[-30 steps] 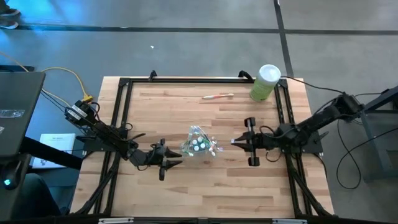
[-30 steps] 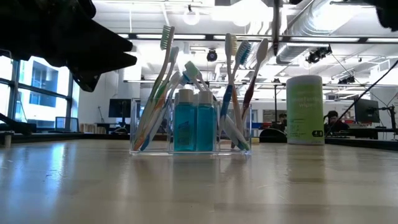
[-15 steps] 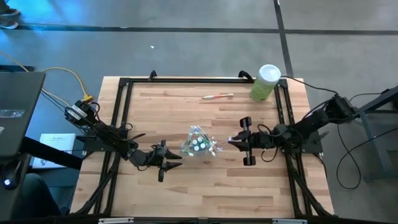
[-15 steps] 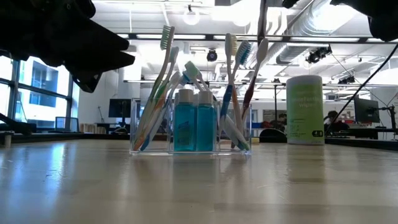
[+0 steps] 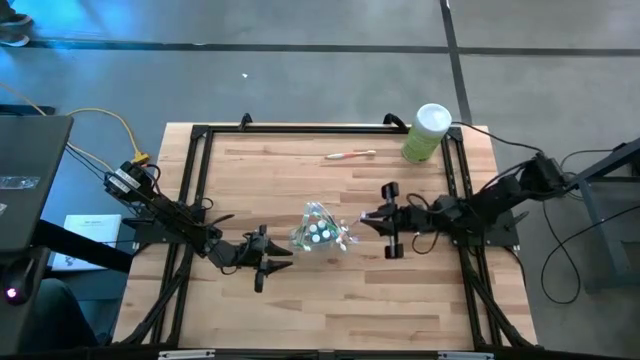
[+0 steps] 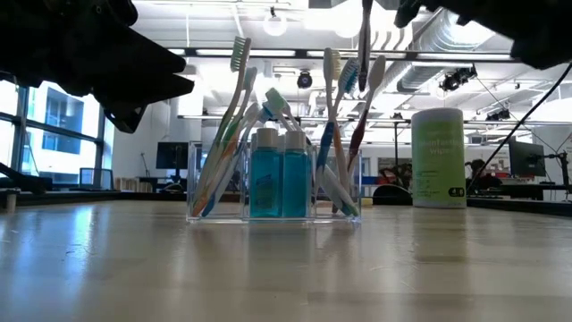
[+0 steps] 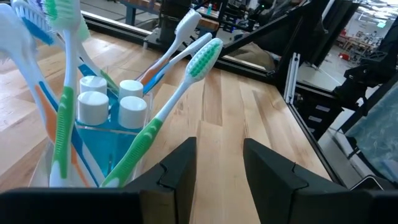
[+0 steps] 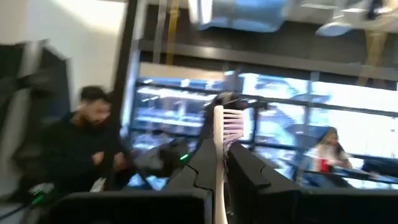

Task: Pick & Place toothbrushing station
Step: Put the purple toothbrush into the right side of the transparent organizer

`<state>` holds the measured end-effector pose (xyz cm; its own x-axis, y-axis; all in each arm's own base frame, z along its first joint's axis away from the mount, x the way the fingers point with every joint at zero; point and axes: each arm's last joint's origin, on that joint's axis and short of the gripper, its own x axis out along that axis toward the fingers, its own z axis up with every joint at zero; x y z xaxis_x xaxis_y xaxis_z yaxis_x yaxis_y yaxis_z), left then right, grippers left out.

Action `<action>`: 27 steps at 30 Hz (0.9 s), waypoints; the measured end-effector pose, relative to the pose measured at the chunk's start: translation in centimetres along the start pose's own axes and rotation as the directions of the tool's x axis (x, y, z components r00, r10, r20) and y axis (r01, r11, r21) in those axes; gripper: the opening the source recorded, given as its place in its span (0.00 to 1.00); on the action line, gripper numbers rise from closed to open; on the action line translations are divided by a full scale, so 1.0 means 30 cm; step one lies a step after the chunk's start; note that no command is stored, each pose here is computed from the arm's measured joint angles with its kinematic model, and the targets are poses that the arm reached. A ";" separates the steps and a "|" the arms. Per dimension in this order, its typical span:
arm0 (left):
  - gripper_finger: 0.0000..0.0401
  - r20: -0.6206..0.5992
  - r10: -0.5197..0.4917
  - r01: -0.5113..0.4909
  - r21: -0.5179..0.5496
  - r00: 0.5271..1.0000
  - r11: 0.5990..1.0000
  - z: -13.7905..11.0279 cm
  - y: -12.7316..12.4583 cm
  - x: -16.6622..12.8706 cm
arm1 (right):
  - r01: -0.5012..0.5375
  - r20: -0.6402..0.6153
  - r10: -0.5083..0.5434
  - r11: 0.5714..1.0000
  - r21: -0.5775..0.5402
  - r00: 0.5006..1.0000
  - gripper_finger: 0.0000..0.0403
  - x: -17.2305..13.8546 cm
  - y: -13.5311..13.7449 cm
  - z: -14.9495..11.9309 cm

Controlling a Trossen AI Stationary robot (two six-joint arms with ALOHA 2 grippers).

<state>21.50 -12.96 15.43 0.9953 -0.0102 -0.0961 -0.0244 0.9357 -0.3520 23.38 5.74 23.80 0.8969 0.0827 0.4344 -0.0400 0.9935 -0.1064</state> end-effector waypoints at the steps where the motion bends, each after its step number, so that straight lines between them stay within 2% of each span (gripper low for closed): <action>1: 0.32 0.000 0.000 0.000 0.000 1.000 1.000 0.000 0.000 0.000 | -0.032 -0.007 0.032 0.999 -0.001 0.999 0.02 0.002 -0.003 -0.012; 3: 0.32 0.000 0.000 0.000 0.000 1.000 1.000 0.000 0.000 0.000 | -0.070 -0.007 0.070 0.998 0.008 0.998 0.02 0.006 -0.008 -0.033; 8: 0.32 0.000 0.000 0.000 0.000 1.000 1.000 0.000 0.000 0.000 | -0.040 -0.053 0.041 0.999 0.022 0.998 0.02 0.016 -0.034 -0.096; 13: 0.32 0.000 0.001 -0.001 0.000 1.000 1.000 0.000 0.000 0.000 | -0.052 -0.046 0.054 0.997 0.059 0.997 0.02 0.059 -0.068 -0.116; 21: 0.32 -0.016 0.010 -0.010 0.013 1.000 1.000 -0.012 0.004 0.003 | -0.067 -0.080 0.076 0.992 0.102 0.994 0.02 0.095 -0.060 -0.162; 27: 0.32 -0.029 0.017 -0.016 0.024 0.999 1.000 -0.017 0.006 0.002 | 0.054 -0.183 -0.034 0.993 0.104 0.982 0.02 0.080 -0.033 -0.235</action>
<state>21.52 -12.97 14.87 0.9917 -0.0049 -0.1288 -0.0380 0.9437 -0.3285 28.68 4.39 18.64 0.9633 0.0329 0.2664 -0.0372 0.9992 0.0111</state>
